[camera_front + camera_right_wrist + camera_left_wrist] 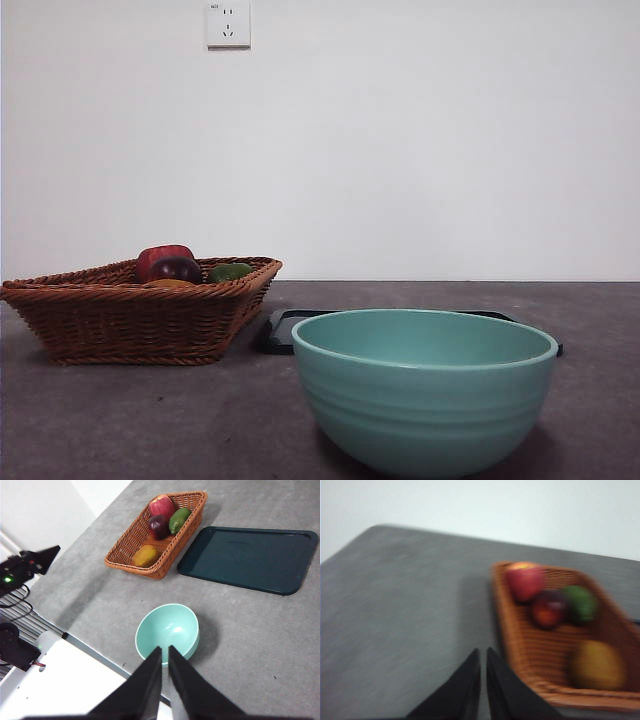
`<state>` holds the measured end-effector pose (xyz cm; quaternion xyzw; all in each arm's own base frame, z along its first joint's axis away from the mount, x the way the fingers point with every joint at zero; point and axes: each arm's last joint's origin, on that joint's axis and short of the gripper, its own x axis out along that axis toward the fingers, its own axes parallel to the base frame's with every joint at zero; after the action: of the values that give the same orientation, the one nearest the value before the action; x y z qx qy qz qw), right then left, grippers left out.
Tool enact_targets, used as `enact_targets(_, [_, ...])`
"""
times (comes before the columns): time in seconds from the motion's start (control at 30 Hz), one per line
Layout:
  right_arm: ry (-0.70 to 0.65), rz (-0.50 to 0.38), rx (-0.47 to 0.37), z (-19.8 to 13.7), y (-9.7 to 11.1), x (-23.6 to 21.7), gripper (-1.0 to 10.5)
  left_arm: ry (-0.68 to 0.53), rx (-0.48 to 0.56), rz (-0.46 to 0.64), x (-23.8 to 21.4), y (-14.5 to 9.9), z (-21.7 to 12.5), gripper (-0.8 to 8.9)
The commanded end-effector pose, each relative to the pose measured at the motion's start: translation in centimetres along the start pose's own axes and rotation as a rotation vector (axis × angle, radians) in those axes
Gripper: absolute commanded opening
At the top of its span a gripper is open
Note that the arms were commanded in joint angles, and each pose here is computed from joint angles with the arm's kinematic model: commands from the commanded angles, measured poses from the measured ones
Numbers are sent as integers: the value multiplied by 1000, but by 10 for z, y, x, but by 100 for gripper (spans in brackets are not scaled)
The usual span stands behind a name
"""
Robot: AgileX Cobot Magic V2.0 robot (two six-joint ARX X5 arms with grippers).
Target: Pick up the wifruite, put it on the bowl, pick up the plate, put it on desk
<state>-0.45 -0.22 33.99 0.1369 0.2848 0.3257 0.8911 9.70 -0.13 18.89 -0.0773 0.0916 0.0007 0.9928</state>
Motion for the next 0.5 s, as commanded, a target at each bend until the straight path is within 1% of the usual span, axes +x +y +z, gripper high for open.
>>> enact_targets(0.03, [-19,18,-14,3,2,-4,16,-18,-33,80,2,4,-8,19])
enact_targets(0.1, [-18,19,-14,3,2,-4,16,-8,-18,112,4,6,-16,19])
enact_targets(0.27, [-18,19,-14,3,2,-4,16,17,-8,113,7,8,-32,19])
enact_targets(0.5, [-18,19,-14,3,2,-4,16,29,-1,114,8,9,-39,19])
